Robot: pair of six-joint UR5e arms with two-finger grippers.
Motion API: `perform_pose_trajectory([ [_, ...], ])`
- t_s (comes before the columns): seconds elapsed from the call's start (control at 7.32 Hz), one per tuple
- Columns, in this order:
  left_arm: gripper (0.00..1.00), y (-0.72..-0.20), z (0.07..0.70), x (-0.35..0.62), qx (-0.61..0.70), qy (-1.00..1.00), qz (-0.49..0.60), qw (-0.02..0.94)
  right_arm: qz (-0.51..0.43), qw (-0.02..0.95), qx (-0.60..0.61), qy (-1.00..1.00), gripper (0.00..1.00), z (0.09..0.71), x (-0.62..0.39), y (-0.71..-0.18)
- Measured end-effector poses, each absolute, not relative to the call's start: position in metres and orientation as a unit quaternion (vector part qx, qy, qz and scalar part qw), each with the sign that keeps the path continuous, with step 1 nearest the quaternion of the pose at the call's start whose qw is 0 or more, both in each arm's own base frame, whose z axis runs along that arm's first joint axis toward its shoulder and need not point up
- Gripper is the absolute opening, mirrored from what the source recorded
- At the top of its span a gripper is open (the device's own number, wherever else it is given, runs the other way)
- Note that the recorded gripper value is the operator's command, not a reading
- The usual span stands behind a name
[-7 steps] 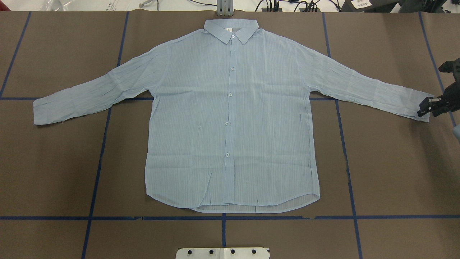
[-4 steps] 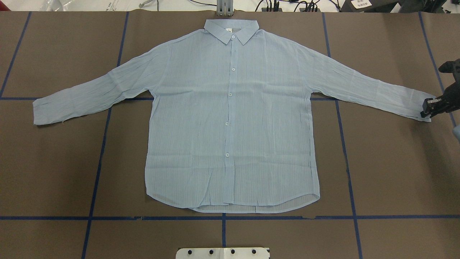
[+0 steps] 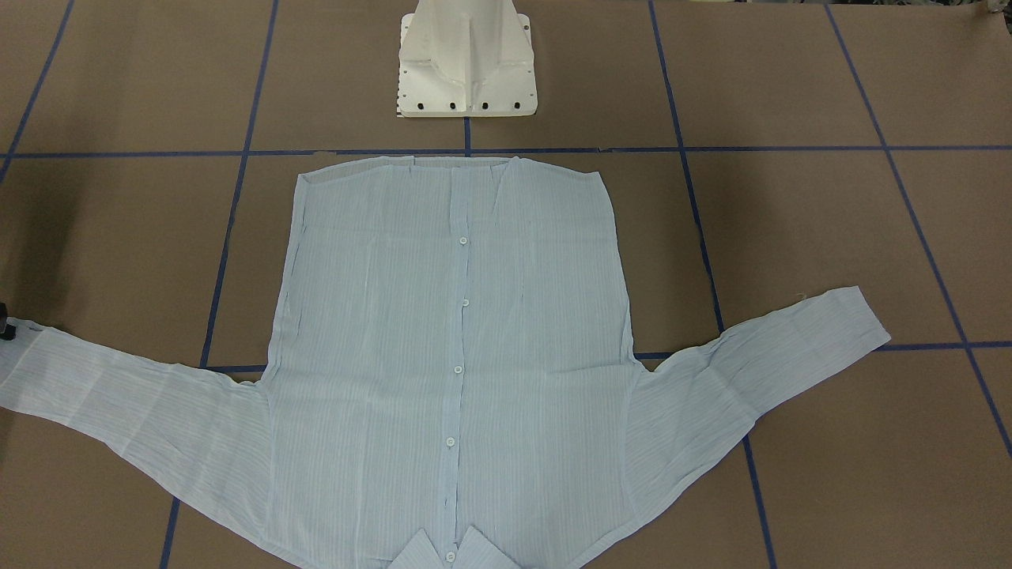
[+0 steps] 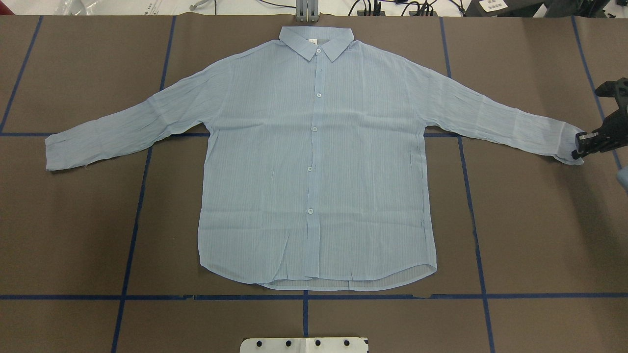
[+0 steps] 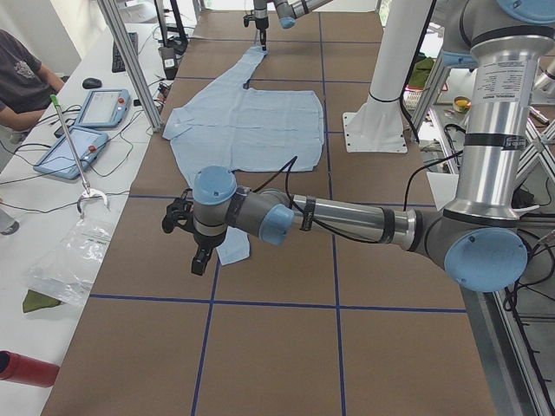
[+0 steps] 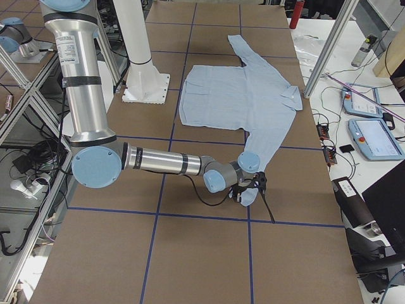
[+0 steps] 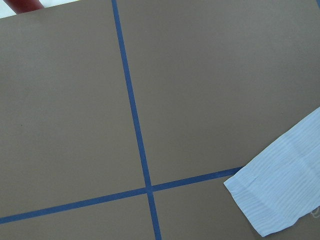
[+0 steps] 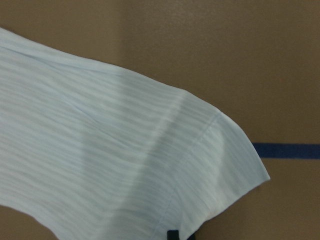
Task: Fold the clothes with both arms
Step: 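Carry the sleeve with the right gripper across the shirt toward the collar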
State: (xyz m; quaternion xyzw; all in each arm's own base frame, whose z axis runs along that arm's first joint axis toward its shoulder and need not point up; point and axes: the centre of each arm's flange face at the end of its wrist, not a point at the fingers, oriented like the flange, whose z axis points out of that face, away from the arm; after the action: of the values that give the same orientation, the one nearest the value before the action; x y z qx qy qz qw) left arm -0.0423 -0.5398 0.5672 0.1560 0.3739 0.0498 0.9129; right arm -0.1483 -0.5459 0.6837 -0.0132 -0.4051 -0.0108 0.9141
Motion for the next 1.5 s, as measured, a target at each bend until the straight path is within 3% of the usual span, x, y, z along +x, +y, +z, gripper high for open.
perform_pose_trajectory([
  [0.55, 1.0, -0.542, 0.573, -0.042, 0.151, 0.374, 0.048, 0.914, -0.028, 0.891, 0.047, -0.45, 0.0, 0.592, -0.147, -0.562],
  [0.96, 1.0, -0.543, 0.577, -0.042, 0.147, 0.374, 0.046, 0.915, -0.048, 0.858, 0.104, -0.501, 0.0, 0.451, -0.186, -0.606],
  [1.5, 1.0, -0.547, 0.591, -0.043, 0.144, 0.374, 0.044, 0.915, -0.064, 0.833, 0.109, -0.538, 0.0, 0.251, -0.34, -0.659],
])
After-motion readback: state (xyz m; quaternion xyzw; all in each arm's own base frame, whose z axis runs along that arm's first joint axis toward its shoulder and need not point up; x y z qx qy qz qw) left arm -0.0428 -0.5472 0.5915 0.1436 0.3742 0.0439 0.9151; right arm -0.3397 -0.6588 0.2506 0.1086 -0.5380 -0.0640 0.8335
